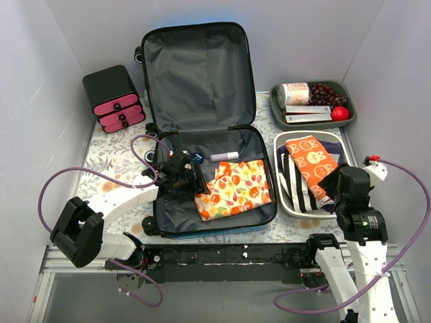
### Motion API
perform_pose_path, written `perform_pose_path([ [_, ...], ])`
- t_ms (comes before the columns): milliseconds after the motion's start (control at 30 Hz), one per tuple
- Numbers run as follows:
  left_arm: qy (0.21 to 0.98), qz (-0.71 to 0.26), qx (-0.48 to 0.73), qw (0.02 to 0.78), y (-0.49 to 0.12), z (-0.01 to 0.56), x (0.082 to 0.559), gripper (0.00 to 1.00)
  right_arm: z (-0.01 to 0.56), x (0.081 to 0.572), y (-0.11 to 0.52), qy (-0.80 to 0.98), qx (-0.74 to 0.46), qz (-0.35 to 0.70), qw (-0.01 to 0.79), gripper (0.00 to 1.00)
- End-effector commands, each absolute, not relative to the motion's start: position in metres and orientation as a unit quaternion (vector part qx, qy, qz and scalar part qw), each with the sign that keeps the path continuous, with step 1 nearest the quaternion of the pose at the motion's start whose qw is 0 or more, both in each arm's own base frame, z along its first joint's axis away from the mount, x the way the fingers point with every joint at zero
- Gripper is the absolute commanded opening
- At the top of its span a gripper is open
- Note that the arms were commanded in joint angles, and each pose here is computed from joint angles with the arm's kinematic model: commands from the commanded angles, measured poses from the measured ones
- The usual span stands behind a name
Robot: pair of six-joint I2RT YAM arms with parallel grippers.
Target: Open, take out, and arrange the luggage
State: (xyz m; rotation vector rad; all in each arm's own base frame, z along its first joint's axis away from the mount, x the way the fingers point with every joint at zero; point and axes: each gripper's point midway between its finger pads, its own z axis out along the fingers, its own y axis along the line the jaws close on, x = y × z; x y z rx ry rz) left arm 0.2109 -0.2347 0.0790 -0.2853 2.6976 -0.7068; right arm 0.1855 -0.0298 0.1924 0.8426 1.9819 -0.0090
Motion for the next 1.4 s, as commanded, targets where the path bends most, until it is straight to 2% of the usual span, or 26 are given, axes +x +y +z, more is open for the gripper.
perform_pose_path([
  [0,0.943,-0.252,-0.102,0.191,-0.234,0.092,0.216,0.63,0.214,0.192,-0.025,0.84,0.224,-0.022,0.494,0.7],
  [67,0.942,-0.253,-0.102,0.193,-0.235,0.093,0.218,0.63,0.215,0.203,-0.007,0.852,0.163,0.012,0.497,0.71],
  [167,0.942,-0.253,-0.103,0.195,-0.235,0.094,0.219,0.63,0.198,0.212,0.021,0.884,0.086,0.06,0.455,0.71],
  [300,0.943,-0.251,-0.102,0.194,-0.237,0.094,0.221,0.63,0.151,0.209,0.017,0.928,0.111,0.033,0.353,0.68],
  [467,0.943,-0.251,-0.105,0.192,-0.238,0.093,0.223,0.63,0.144,0.214,0.007,0.929,0.13,0.004,0.346,0.68],
  [600,0.944,-0.249,-0.1,0.192,-0.239,0.092,0.224,0.63,0.114,0.199,0.003,0.951,0.148,-0.019,0.27,0.7],
  [667,0.944,-0.25,-0.099,0.193,-0.239,0.093,0.224,0.63,0.107,0.197,-0.005,0.947,0.172,-0.042,0.268,0.68],
  [800,0.943,-0.252,-0.105,0.192,-0.239,0.093,0.223,0.63,0.111,0.21,-0.016,0.92,0.216,-0.057,0.321,0.59],
  [967,0.942,-0.258,-0.104,0.19,-0.24,0.092,0.222,0.63,0.099,0.213,-0.026,0.911,0.237,-0.084,0.327,0.58],
  [1067,0.941,-0.259,-0.1,0.192,-0.241,0.095,0.223,0.63,0.094,0.217,-0.022,0.909,0.247,-0.073,0.327,0.49],
  [1100,0.941,-0.259,-0.098,0.192,-0.242,0.095,0.223,0.63,0.094,0.218,-0.023,0.907,0.248,-0.073,0.331,0.43],
  [1133,0.941,-0.259,-0.098,0.194,-0.242,0.096,0.224,0.63,0.096,0.22,-0.025,0.903,0.254,-0.076,0.337,0.22],
  [1233,0.941,-0.259,-0.096,0.195,-0.243,0.097,0.225,0.63,0.109,0.227,-0.025,0.893,0.26,-0.069,0.36,0.04],
  [1367,0.941,-0.259,-0.095,0.196,-0.244,0.097,0.227,0.63,0.12,0.23,-0.015,0.895,0.247,-0.039,0.37,0.01],
])
